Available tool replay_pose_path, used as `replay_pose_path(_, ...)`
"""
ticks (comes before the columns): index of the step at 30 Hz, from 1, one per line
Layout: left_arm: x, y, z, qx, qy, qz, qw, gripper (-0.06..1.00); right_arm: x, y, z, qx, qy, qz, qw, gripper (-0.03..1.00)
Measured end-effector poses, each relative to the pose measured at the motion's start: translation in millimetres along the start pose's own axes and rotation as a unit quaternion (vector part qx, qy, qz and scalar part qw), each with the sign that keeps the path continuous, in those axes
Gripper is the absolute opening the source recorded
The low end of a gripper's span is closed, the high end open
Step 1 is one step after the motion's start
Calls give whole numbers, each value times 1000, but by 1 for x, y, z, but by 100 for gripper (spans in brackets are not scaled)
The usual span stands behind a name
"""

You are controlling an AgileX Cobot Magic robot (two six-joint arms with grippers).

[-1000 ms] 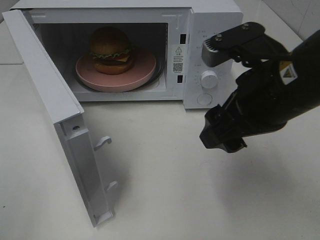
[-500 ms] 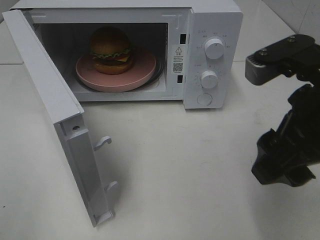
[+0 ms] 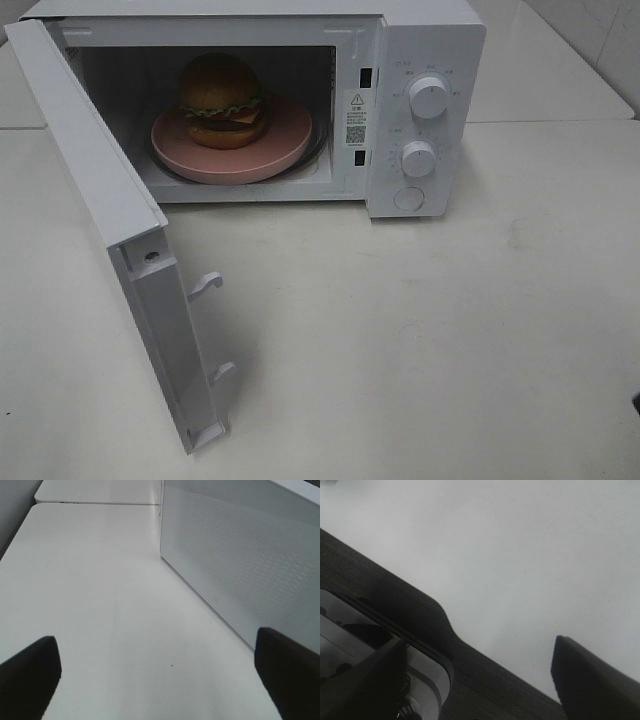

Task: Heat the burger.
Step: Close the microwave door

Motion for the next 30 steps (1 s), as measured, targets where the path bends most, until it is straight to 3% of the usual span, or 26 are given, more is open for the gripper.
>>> replay_pose_path(8,0,0,0,0,0,0,1000,99,-7,-7,37,0,62,22,998,76)
replay_pose_path(14,0,0,0,0,0,0,1000,99,-20,-25,46,-71,128,73,986,74)
replay_pose_path(18,0,0,0,0,0,0,1000,99,-25,-41,49,-142,159,111,971,74)
replay_pose_path(30,0,0,0,0,0,0,1000,99,-26,-58,62,-244,194,174,934,74)
Point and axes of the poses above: a point on each arm's last joint axis where the gripper is mounted, y pointing out along that axis toward the gripper, x along the wrist's bending axis when the last joint is at zero, z = x × y, the point moved 9 cm from there along y, pointing out along that axis toward the gripper, and after that the axes turned 12 degrees about -y, right-handed, at the moved point
